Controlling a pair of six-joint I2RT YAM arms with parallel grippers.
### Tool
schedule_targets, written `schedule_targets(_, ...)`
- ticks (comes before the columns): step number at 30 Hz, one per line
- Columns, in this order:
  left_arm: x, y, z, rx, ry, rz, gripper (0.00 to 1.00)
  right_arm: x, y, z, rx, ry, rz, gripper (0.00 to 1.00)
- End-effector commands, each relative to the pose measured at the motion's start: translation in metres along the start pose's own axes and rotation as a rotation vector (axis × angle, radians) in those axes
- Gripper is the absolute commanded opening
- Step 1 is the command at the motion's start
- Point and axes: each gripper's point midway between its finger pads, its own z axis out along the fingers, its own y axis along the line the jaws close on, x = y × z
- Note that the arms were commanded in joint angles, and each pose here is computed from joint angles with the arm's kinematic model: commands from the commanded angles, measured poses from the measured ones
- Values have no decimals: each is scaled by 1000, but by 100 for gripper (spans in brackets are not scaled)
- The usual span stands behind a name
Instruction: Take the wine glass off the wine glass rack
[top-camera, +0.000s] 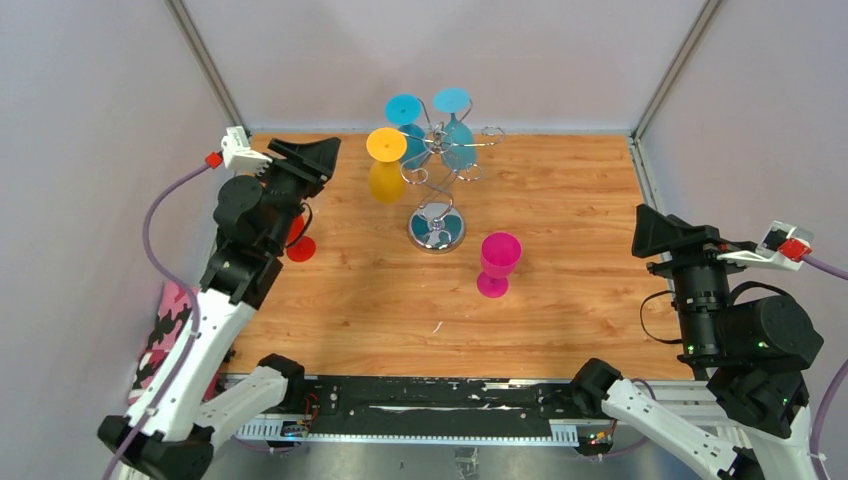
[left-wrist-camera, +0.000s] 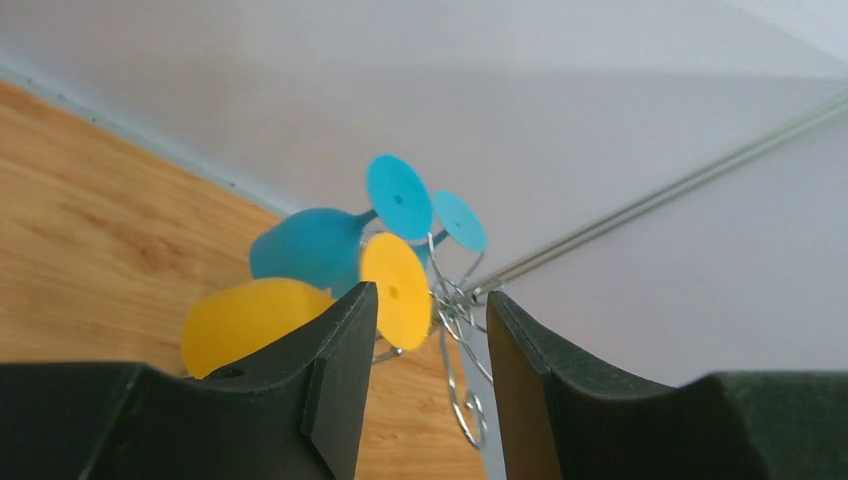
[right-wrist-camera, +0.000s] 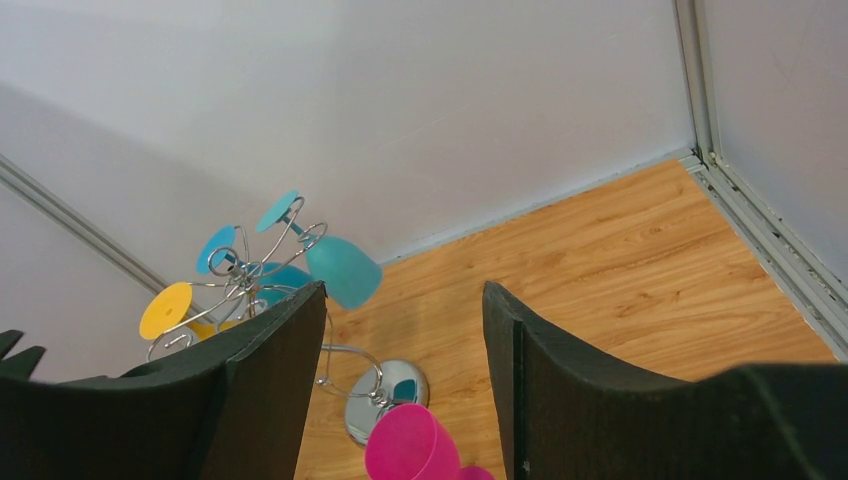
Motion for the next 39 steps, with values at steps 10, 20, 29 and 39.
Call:
schedule_targets(10,47,9,53,226,231,-359,50,0,-3,2,18,-11,-18,63)
schedule_targets(20,67,15,63,244,306,-407,49,0,-4,2,24,-12,-17,63)
schedule_targets(29,47,5,48,246,250,-299,48,4,-5,2,24,-8,-20,62)
schedule_targets(39,43,4,35,220,255,-266,48,3,-5,4,30,-8,-28,62)
